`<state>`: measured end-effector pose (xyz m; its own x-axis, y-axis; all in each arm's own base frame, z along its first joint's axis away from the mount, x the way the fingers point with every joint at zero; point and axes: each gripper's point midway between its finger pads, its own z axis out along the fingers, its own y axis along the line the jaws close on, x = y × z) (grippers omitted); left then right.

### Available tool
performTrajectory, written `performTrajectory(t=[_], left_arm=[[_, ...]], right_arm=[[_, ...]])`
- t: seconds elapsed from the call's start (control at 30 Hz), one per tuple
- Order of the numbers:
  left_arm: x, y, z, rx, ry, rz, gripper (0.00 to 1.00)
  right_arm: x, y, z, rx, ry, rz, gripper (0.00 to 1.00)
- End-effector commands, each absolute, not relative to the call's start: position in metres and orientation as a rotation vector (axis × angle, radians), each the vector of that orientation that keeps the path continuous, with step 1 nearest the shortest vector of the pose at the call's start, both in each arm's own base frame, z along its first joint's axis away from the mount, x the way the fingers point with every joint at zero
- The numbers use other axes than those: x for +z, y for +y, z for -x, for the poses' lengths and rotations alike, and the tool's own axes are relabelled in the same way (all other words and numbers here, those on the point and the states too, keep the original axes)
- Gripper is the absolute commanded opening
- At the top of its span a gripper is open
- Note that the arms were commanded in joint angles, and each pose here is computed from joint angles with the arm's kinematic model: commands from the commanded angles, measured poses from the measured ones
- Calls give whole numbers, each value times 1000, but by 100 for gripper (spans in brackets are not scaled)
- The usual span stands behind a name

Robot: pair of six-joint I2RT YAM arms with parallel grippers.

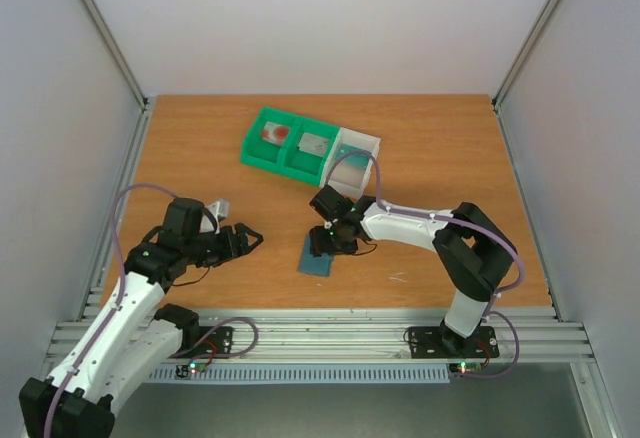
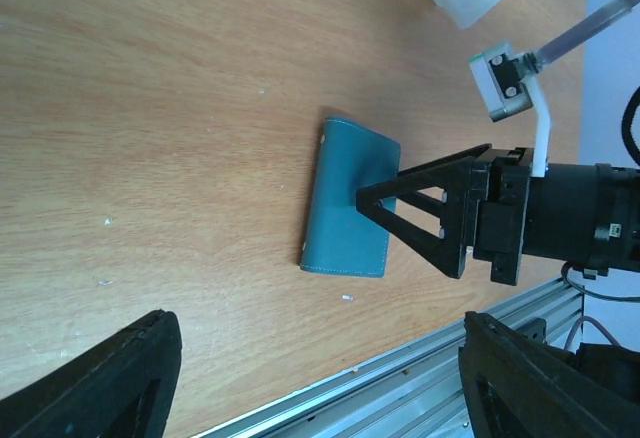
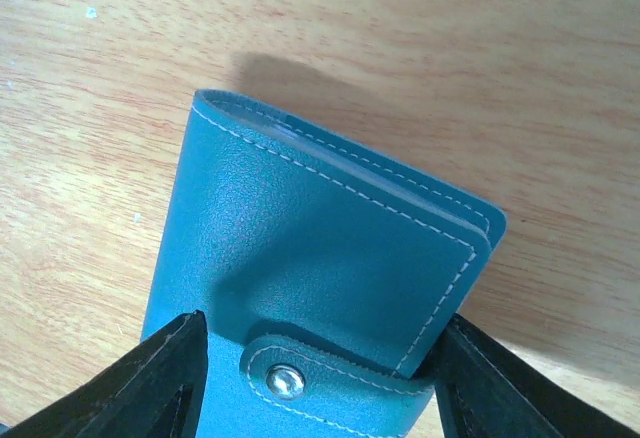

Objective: Take the credit cards out of the card holder

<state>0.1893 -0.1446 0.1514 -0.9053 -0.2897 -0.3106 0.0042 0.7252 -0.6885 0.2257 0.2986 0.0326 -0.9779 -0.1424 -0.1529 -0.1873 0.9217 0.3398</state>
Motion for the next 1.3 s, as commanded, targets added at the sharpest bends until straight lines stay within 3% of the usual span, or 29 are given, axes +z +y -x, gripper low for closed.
performTrajectory(t=[0.0,0.3,0.6,0.97,1.27], left_arm=[[155,-151,-198,-1053,2484,216,76],[151,-152,-197,-1074,2482,234,76],[153,-151,-194,-1074,2471,214,76],[157,-154,-191,-1107,2452,193,76],[161,-153,-192,-1097,2438,188,76]], right_arm=[[37,301,-229,529,2959,301,63],[50,280,-223,306,2981,175,59],[72,294,-223,256,2905,159,38],[65,325,-222,224,2918,192,33],[54,311,-228,-47,2874,244,29]])
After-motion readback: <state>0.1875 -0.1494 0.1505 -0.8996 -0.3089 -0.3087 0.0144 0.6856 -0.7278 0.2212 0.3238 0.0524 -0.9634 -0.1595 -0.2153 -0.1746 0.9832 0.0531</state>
